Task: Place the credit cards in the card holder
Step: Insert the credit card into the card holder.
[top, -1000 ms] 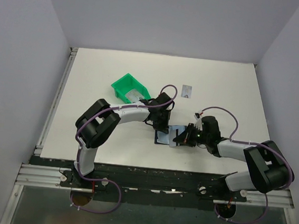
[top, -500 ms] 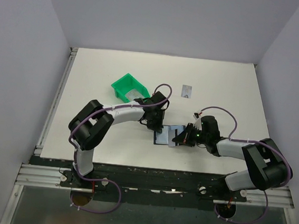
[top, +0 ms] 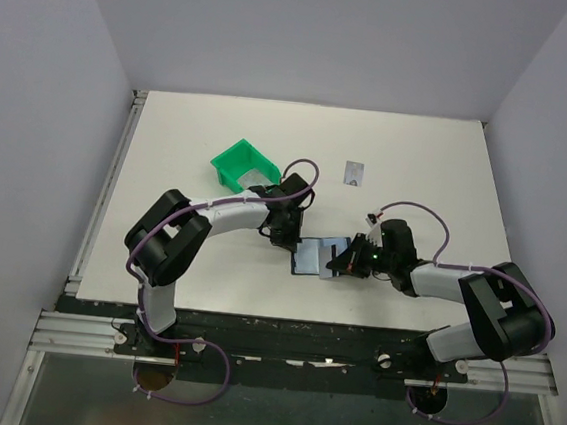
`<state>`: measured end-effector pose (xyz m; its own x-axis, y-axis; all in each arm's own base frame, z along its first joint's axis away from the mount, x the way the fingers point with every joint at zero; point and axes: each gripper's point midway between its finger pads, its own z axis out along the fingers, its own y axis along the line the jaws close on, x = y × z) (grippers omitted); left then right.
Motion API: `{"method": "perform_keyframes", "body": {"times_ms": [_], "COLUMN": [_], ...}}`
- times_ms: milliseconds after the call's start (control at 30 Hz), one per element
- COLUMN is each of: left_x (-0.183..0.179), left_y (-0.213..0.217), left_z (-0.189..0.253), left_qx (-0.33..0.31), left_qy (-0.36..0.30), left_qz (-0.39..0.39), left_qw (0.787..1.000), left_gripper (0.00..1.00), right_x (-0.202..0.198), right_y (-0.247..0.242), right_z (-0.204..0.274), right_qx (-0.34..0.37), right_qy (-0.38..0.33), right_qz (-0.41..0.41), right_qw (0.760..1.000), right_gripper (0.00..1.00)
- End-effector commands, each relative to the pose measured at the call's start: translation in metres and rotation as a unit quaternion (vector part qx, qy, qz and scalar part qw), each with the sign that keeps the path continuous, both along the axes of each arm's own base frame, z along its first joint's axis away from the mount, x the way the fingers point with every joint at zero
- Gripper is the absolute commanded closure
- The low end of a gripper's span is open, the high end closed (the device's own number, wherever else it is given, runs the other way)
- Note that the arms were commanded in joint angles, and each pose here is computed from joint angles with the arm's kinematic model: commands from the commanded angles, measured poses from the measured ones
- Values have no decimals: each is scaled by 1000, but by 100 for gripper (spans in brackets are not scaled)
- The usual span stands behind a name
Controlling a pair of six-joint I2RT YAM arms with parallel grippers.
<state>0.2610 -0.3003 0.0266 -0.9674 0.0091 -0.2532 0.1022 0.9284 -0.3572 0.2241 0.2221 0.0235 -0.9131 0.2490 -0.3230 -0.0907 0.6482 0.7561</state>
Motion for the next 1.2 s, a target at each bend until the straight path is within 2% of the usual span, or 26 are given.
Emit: {"method": "perform_keyframes", "body": {"times_ms": [0,267,1167], "left_x": [-3,-2,-2], "left_y": [15,15,15], "left_z": [-8,-9,-9], "left_qx": [36,39,40], "left_qy": [4,3,2], "left_qz": [-2,-4,-5], "left_qw": [999,999,999], "left_gripper": [100,100,100], "right_x": [-1,4,8], "right_y": [0,-2,19], "right_z": [2,12,5], "right_qx": [-9,-18,19], "right_qy": [-8,-29,7], "right_qz": [11,13,53], "right_qw": [1000,999,998], "right_gripper": [100,100,100]}}
